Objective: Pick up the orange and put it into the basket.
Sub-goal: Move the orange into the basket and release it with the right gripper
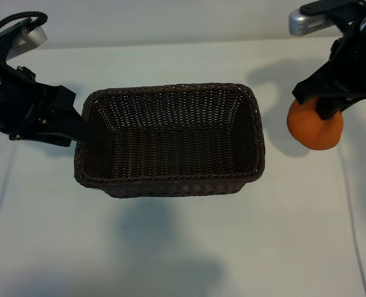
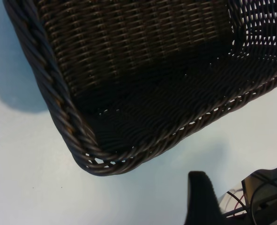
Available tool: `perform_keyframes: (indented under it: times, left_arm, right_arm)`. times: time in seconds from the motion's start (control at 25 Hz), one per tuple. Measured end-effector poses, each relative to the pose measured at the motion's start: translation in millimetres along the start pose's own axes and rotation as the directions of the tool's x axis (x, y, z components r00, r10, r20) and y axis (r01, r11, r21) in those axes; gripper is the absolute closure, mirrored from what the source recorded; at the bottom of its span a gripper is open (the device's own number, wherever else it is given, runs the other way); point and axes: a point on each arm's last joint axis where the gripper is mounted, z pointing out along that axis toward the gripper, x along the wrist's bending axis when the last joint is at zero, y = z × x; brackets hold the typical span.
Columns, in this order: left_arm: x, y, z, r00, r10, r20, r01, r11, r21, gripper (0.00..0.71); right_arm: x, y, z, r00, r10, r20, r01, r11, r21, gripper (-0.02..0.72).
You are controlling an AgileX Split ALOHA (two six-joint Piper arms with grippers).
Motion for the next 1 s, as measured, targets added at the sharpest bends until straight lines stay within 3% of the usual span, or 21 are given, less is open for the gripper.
perform_keyframes:
  times: [0.4,1.0]
  left_arm:
    - [0.0,0.0,0.0,1.0,0.0,0.0,0.0,1.0,0.0,0.258]
    - [0.0,0.0,0.0,1.0,0.0,0.0,0.0,1.0,0.0,0.258]
  right_arm:
    - [4.0,-7.2,-17.3,1.0,-0.001,-0.008,0.001,1.0,-0.03,0.619]
    - [15.0,-4.0,-18.4,0.99,0.043,-0.131,-0.051,0.997,-0.058,0.619]
